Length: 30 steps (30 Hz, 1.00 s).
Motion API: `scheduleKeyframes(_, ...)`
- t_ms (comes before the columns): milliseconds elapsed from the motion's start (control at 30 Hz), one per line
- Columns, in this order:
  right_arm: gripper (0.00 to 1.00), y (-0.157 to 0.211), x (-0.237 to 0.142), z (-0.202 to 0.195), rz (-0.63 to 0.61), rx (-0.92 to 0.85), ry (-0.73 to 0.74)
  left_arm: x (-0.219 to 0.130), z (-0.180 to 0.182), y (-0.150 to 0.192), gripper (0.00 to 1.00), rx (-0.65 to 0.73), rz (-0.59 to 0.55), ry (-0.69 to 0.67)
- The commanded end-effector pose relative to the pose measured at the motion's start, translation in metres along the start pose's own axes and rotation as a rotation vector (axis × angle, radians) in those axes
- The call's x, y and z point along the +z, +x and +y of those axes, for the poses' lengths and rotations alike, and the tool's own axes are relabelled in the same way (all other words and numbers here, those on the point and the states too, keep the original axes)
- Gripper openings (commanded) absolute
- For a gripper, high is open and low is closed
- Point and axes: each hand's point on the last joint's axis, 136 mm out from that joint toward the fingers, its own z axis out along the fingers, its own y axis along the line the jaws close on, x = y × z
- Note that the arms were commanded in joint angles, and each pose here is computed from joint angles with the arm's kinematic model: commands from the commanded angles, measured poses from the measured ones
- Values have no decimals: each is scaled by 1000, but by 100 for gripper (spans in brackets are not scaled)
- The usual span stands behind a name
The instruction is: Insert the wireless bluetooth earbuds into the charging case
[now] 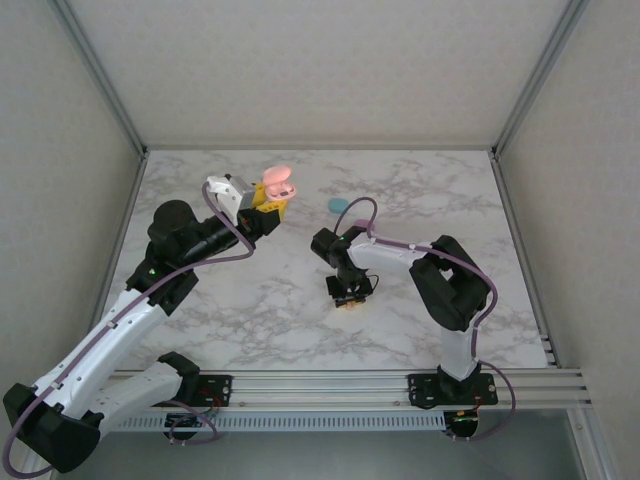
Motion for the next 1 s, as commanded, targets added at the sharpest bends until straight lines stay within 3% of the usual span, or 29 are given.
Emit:
scheduleKeyframes(0, 26, 6, 1, -1, 24, -4, 25, -2, -6, -15, 22, 25, -29, 17)
scheduleKeyframes(233, 22, 1, -13, -1, -34, 1, 13, -2, -5, -12, 22, 22, -23, 14)
scheduleKeyframes(400, 20, -11, -54, 3, -164, 26, -82, 1, -4, -9, 22, 18, -14, 13)
scheduleKeyframes(667, 20, -24, -179, 24, -472, 34, -454, 12, -1, 4, 22, 0, 10, 22)
scheduleKeyframes(967, 21, -9, -317, 52, -745, -93, -799, 24, -6, 24, 22, -7, 28, 81)
